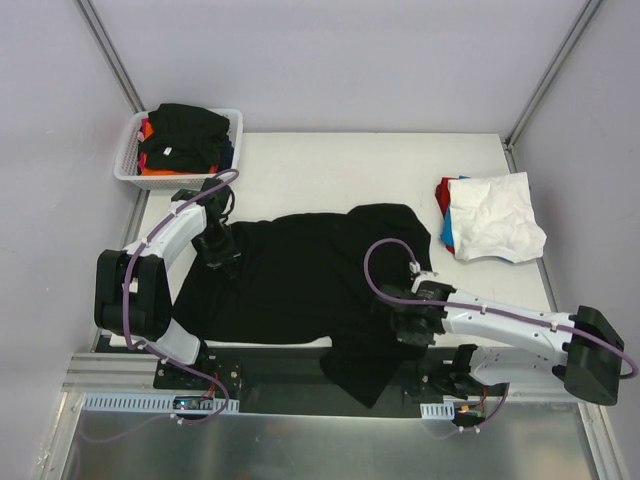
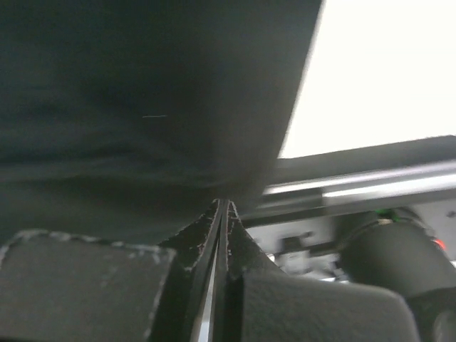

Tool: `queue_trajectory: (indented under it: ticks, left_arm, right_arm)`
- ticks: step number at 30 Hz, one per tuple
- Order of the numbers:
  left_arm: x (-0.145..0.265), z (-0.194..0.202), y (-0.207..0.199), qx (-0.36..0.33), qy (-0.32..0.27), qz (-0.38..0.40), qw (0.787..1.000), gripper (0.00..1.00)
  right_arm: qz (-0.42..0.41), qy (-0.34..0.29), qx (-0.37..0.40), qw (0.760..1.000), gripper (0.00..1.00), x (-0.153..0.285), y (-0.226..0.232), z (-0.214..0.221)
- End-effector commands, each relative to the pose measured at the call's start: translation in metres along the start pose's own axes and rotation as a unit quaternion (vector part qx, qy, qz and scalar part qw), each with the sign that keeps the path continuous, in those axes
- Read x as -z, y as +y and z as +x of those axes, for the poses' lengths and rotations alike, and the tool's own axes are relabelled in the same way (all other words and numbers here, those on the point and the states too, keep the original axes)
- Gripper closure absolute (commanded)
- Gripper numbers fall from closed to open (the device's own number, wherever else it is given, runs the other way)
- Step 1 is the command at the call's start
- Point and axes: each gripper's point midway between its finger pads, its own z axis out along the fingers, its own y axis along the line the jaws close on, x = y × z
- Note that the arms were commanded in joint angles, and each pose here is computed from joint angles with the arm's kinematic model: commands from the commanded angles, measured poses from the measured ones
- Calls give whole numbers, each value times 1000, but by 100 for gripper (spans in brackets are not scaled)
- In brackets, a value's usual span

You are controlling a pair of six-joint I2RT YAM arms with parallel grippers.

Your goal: Fold and stack the t-shirts

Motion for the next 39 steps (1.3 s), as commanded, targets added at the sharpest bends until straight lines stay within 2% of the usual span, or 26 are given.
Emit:
queue_trajectory:
  ticks: [1, 2, 6, 8, 10, 11, 18, 25, 28, 39]
  left_arm:
    - [12, -3, -8, -1, -11, 19, 1000, 93]
    - [15, -3, -9, -3, -15, 22, 1000, 93]
    - [18, -2, -9, -7, -19, 27, 999, 93]
    - [17, 1, -7, -8, -18, 26, 999, 93]
    - [13, 6, -3, -9, -14, 21, 1000, 93]
    - [11, 9, -1, -9, -12, 18, 1000, 93]
    - [4, 17, 11, -18, -8, 1, 1000, 93]
    - [0, 18, 11, -19, -1, -2, 1000, 93]
    - [1, 16, 10, -23, -1, -1, 1000, 93]
    - [-2, 15, 12, -30, 5, -9, 1000, 92]
  right_arm:
    - [-65, -24, 57, 996, 97, 42, 38, -26]
    - [-76, -13, 65, 995, 86, 46, 47, -24]
    - [-107, 14, 102, 989, 72, 58, 73, -7]
    - [-120, 30, 109, 986, 59, 59, 82, 6]
    - [-127, 45, 121, 984, 53, 57, 83, 21]
    - [-133, 49, 117, 983, 47, 57, 87, 25]
    - [-124, 88, 150, 977, 46, 60, 81, 70]
    - [-107, 103, 180, 972, 47, 56, 85, 102]
    - [-108, 110, 180, 972, 45, 50, 86, 116]
    - [-95, 106, 188, 972, 40, 30, 79, 141]
